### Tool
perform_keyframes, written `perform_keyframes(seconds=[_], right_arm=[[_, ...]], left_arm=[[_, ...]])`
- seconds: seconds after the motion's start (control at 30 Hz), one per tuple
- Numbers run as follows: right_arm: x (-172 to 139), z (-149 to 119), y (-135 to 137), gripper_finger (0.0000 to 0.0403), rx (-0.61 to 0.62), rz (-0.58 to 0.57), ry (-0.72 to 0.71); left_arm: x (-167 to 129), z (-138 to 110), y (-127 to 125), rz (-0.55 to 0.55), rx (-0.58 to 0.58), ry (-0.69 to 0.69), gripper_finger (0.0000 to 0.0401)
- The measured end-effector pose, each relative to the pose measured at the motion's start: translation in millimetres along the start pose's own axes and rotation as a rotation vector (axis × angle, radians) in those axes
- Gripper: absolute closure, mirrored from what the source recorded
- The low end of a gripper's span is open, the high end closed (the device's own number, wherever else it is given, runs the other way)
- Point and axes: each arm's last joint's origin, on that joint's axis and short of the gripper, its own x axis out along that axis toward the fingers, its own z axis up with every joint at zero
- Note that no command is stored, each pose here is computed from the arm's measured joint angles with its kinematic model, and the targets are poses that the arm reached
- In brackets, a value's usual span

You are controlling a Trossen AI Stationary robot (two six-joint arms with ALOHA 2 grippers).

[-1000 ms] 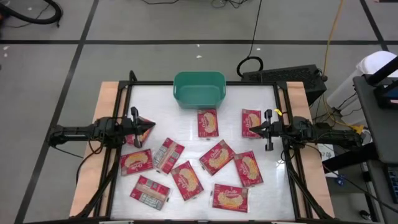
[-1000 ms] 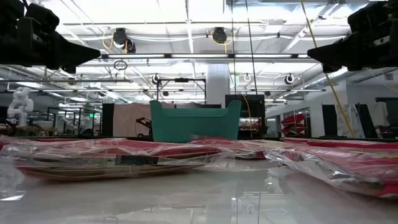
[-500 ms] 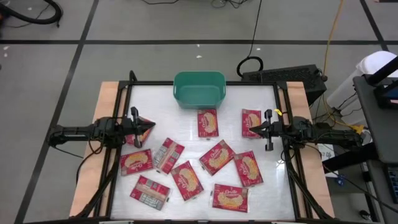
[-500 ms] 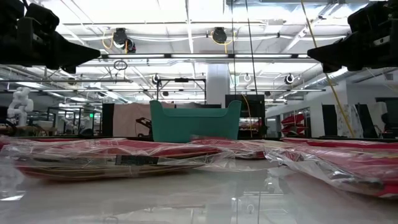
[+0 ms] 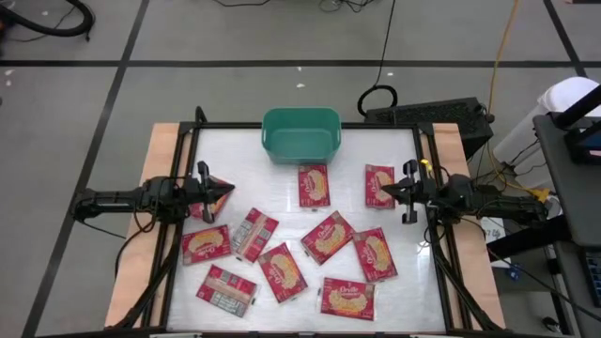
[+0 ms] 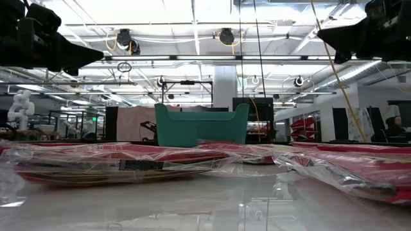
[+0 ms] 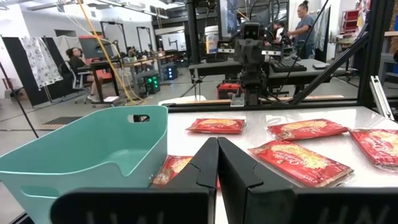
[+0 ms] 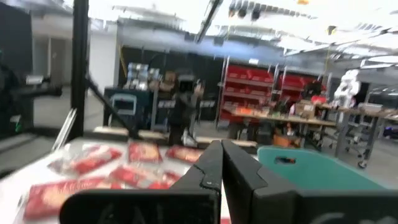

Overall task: Sort popcorn bags into baskets
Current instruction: Put the popcorn bag into the green bin

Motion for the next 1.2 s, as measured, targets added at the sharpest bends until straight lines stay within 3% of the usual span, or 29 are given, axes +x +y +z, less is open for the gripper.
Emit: perform_keyframes(seconds=[0.23, 0.4, 0.47, 0.6, 0.9, 1.07, 1.2], right_arm=[[0, 3, -2, 0.0403, -0.091, -0.055, -0.026], [0, 6, -5, 0.0403, 0.073, -0.163, -0.043], [1, 9, -6, 0.0403, 0.072, -0.171, -0.019], [5, 54, -12, 0.0403, 0.081, -0.186, -0.047], [38, 167, -25, 0.0403, 0.146, -0.144, 0.158], [69, 209, -30, 0.0403, 0.152, -0.120, 0.317], [95, 229, -31, 0.0403, 0.220, -0.089, 0.425]], left_arm=[[0, 0, 0, 0.000, 0.000, 0.000, 0.0391], [0, 0, 0, 0.000, 0.000, 0.000, 0.0391], [0, 0, 0, 0.000, -0.001, 0.000, 0.0391], [0, 0, 0, 0.000, -0.001, 0.000, 0.0391], [0, 0, 0, -0.001, -0.001, 0.001, 0.0391], [0, 0, 0, 0.000, 0.000, 0.000, 0.0391], [0, 0, 0, 0.000, -0.002, 0.000, 0.0391]])
